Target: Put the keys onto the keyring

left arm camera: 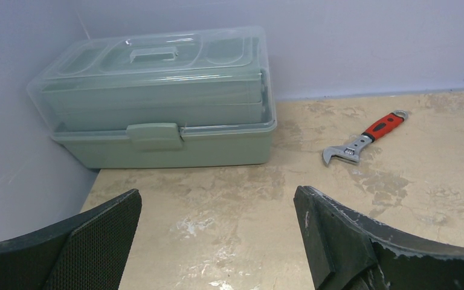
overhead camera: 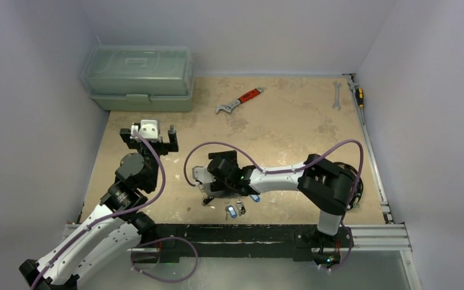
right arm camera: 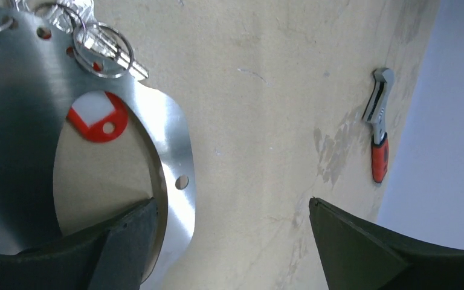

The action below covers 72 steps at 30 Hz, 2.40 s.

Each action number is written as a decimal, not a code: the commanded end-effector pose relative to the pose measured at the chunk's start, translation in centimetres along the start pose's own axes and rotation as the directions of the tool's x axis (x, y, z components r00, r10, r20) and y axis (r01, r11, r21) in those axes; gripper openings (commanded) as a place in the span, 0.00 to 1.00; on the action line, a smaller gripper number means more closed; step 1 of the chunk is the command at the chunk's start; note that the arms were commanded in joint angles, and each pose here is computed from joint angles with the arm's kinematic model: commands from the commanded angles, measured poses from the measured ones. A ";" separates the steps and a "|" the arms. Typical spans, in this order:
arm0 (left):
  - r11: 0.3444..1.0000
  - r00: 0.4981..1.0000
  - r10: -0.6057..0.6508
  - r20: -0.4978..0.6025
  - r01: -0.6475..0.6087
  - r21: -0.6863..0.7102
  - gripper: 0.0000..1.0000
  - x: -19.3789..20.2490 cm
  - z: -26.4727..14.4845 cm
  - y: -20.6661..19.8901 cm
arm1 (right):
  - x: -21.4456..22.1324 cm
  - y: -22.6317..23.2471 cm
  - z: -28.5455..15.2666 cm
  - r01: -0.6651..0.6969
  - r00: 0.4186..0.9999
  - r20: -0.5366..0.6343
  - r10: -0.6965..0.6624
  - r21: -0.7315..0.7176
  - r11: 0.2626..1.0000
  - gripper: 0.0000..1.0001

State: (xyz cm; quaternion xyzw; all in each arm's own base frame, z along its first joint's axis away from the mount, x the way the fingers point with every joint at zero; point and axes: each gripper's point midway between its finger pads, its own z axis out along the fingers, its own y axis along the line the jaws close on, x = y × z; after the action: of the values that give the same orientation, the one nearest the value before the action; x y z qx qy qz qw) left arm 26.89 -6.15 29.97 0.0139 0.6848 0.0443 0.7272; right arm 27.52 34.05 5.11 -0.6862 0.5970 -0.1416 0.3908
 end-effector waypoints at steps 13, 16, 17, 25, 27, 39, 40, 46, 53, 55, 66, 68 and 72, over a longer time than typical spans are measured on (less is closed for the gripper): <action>1.000 0.999 -0.013 0.036 0.013 -0.001 0.99 -1.7 0.2 0.2 | -1.7 -12.8 -10.7 -0.381 0.920 0.226 0.319 0.337 0.861 0.99; 1.000 1.000 0.005 0.026 -0.005 -0.001 0.99 -1.2 0.4 0.1 | -2.2 -15.0 -13.4 -0.520 0.845 0.336 0.415 0.344 0.782 0.99; 1.000 1.000 0.007 0.022 -0.007 -0.001 0.99 -1.1 0.4 0.0 | -2.2 -15.4 -14.1 -0.564 0.816 0.369 0.446 0.337 0.754 0.99; 1.000 1.000 0.017 0.003 -0.017 -0.025 0.99 -0.6 0.7 0.2 | 1.7 -17.2 -18.5 -0.874 0.479 0.554 0.681 0.229 0.429 0.99; 0.999 1.000 0.022 -0.003 -0.023 -0.027 0.99 -0.4 0.8 0.1 | 3.6 -17.3 -19.2 -0.923 0.382 0.561 0.734 0.206 0.323 0.99; 0.999 0.998 0.048 -0.048 -0.049 -0.023 0.99 0.9 1.8 -0.6 | 8.4 -14.1 -19.5 -0.997 -0.059 0.490 0.870 -0.073 -0.027 0.99; 0.998 0.998 0.050 -0.050 -0.051 -0.023 0.99 1.0 1.8 -0.7 | 8.6 -13.8 -19.4 -0.997 -0.069 0.485 0.872 -0.075 -0.037 0.99; 0.998 0.996 0.057 -0.065 -0.058 -0.014 0.99 1.5 2.2 -1.1 | 8.7 -12.3 -18.8 -0.991 -0.123 0.448 0.886 -0.104 -0.085 0.99; 0.998 0.994 0.066 -0.089 -0.067 -0.011 0.99 1.8 2.6 -1.2 | 8.0 -11.3 -18.8 -0.980 -0.170 0.427 0.888 -0.170 -0.105 0.99; 0.998 0.994 0.065 -0.088 -0.066 -0.006 0.99 1.9 2.7 -1.3 | 7.9 -11.3 -18.9 -0.978 -0.163 0.440 0.883 -0.190 -0.086 0.99; 0.998 0.994 0.063 -0.088 -0.064 -0.005 0.99 1.9 2.8 -1.2 | 6.4 -11.1 -18.6 -0.968 -0.134 0.431 0.892 -0.248 -0.026 0.99; 0.998 0.994 0.063 -0.088 -0.063 -0.004 0.99 1.9 2.8 -1.2 | 6.1 -11.3 -18.6 -0.965 -0.138 0.440 0.887 -0.263 -0.020 0.99; 0.998 0.994 0.061 -0.086 -0.062 -0.005 0.99 1.8 2.8 -1.2 | 5.9 -11.3 -18.3 -0.965 -0.134 0.429 0.893 -0.261 -0.019 0.99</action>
State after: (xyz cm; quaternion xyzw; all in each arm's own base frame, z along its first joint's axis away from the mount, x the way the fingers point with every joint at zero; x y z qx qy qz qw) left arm 29.67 -6.99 25.67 0.0493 0.7329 0.0884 0.6728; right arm 24.59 20.93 22.45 -0.0257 0.7827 0.2986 0.5454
